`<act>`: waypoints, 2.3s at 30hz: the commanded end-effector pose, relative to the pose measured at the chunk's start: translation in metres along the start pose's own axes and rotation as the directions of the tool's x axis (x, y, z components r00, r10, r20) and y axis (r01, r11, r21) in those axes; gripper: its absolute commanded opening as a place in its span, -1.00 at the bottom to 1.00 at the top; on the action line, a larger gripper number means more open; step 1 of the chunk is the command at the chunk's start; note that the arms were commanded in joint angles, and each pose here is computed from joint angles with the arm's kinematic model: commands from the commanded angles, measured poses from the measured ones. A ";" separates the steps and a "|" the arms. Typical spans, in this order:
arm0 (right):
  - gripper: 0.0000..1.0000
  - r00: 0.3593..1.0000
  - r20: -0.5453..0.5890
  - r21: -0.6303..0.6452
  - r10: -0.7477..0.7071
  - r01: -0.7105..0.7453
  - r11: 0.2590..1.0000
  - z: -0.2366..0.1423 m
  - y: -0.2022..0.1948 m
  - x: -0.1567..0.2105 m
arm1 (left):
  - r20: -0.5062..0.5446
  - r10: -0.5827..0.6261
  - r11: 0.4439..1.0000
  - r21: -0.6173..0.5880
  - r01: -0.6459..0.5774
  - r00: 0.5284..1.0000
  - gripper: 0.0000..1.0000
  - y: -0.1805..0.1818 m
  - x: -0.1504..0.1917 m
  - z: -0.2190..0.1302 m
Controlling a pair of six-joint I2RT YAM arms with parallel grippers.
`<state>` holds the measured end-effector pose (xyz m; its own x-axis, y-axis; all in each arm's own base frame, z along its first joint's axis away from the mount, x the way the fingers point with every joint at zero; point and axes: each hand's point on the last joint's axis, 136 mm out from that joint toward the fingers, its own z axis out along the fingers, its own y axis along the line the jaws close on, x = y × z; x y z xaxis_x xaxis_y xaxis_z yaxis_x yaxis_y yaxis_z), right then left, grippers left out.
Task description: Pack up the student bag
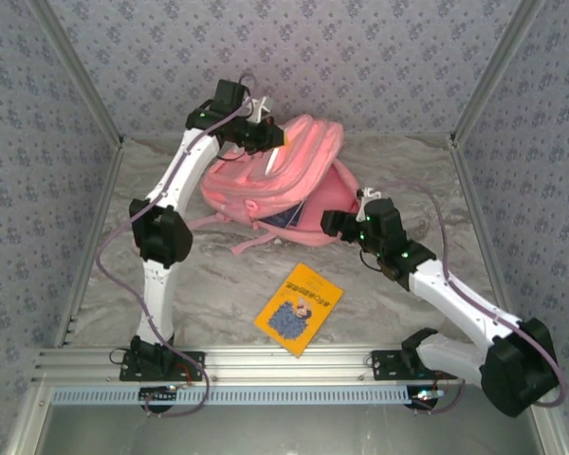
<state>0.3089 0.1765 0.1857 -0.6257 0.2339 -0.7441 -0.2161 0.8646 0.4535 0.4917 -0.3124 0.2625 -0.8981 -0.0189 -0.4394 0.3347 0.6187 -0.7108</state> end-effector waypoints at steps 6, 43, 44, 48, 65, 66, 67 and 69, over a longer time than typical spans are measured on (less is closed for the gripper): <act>0.59 0.932 -0.362 -0.095 -0.030 -0.004 0.995 -0.026 0.008 0.087 | 0.004 0.059 0.975 -0.214 -0.057 0.998 -0.39 0.008 0.019 0.007; 0.14 0.569 -0.821 -0.088 -0.055 -0.031 0.996 0.031 0.042 0.228 | -0.062 -0.328 0.880 -0.383 0.281 0.943 -0.05 0.110 0.289 -0.040; 0.14 0.586 -0.808 -0.070 -0.053 -0.007 0.998 0.040 0.040 0.222 | -0.049 -0.337 0.869 -0.402 0.290 0.940 -0.05 0.115 0.291 -0.045; 0.15 0.649 -0.758 -0.039 -0.065 0.054 0.998 0.056 0.037 0.197 | 0.003 -0.395 0.824 -0.441 0.356 0.919 -0.04 0.135 0.301 -0.064; 0.18 0.586 -0.809 -0.129 -0.041 -0.110 0.986 0.046 0.058 0.204 | -0.123 -0.513 0.839 -0.279 0.467 0.849 0.06 0.128 0.325 -0.033; 0.18 0.586 -0.810 -0.128 -0.037 -0.114 0.985 0.047 0.057 0.206 | -0.135 -0.522 0.838 -0.264 0.477 0.842 0.06 0.126 0.325 -0.029; 0.18 0.583 -0.812 -0.130 -0.032 -0.126 0.983 0.048 0.058 0.208 | -0.149 -0.527 0.838 -0.254 0.483 0.836 0.06 0.123 0.326 -0.025; 0.18 0.584 -0.811 -0.131 -0.025 -0.140 0.981 0.049 0.059 0.209 | -0.171 -0.527 0.841 -0.250 0.480 0.833 0.06 0.119 0.327 -0.020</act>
<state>0.2091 0.2965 0.0411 -0.9637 -0.2499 -0.0942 -0.2565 0.7675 0.5875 0.2295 -0.2108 0.0349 -0.9686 -0.2371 0.0746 -0.2318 0.7535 -0.6152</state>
